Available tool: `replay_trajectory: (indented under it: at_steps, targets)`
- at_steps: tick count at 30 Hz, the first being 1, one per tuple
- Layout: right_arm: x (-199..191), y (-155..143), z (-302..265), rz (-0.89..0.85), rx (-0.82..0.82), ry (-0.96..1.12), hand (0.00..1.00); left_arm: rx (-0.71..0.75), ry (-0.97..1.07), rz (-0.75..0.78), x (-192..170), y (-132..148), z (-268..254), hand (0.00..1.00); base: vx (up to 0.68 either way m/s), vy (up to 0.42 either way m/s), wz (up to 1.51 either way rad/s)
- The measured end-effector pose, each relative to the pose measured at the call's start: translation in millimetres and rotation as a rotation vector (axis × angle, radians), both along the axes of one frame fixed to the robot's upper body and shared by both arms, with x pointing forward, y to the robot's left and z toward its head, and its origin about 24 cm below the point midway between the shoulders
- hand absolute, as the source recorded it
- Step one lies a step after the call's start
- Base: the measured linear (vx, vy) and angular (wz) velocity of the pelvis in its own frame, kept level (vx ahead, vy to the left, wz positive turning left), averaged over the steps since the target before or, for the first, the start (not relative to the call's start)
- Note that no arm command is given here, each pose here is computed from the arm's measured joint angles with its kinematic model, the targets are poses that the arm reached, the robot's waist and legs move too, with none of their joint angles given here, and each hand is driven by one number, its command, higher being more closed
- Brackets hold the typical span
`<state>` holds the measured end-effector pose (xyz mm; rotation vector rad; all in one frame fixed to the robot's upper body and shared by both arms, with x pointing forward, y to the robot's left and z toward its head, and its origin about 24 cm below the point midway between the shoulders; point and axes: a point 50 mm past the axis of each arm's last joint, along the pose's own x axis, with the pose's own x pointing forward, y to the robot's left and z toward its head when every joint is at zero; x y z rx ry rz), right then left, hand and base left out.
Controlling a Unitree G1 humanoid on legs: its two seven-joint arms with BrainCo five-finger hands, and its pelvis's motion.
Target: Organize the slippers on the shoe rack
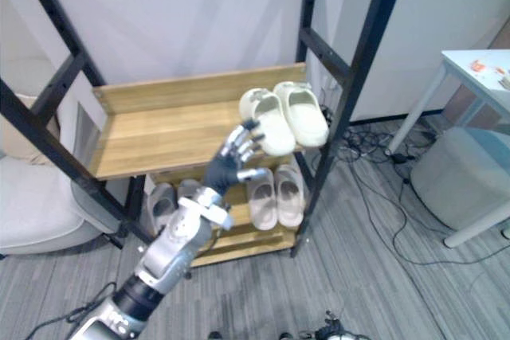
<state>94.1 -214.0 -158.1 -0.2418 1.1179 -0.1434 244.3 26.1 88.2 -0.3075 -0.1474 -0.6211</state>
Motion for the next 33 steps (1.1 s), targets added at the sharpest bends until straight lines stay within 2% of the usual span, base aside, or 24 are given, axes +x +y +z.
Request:
replay_trajectory:
  at_steps: [4,8,12,16,19,24,33]
  targets:
    - [-2,0,-1,0.0,-0.001,0.015,0.0,0.042,0.191,-0.068,-20,-9,-47,0.0,-0.02,-0.006,0.16]
    - [-1,2,-2,0.016,-0.001,0.021,0.0,0.191,0.464,-0.038,-42,6,-116,0.0,-0.03,-0.009,0.09]
    - [-1,6,-3,0.02,-0.003,0.019,0.0,0.345,0.694,0.045,-71,36,-172,0.0,-0.02,-0.003,0.03]
    - [-6,12,-4,0.015,0.007,0.017,0.0,0.535,0.865,0.159,-99,80,-213,0.0,-0.03,-0.004,0.13]
    - [-8,13,-5,0.006,0.009,0.017,0.0,0.605,0.966,0.255,-116,106,-229,0.0,-0.01,-0.001,0.01]
    - [-11,13,-5,0.002,0.008,0.021,0.0,0.622,1.046,0.421,-124,133,-237,0.0,0.0,0.0,0.05]
    - [-11,12,-5,-0.003,0.009,0.02,0.0,0.648,1.061,0.494,-126,142,-238,0.0,0.01,0.0,0.0]
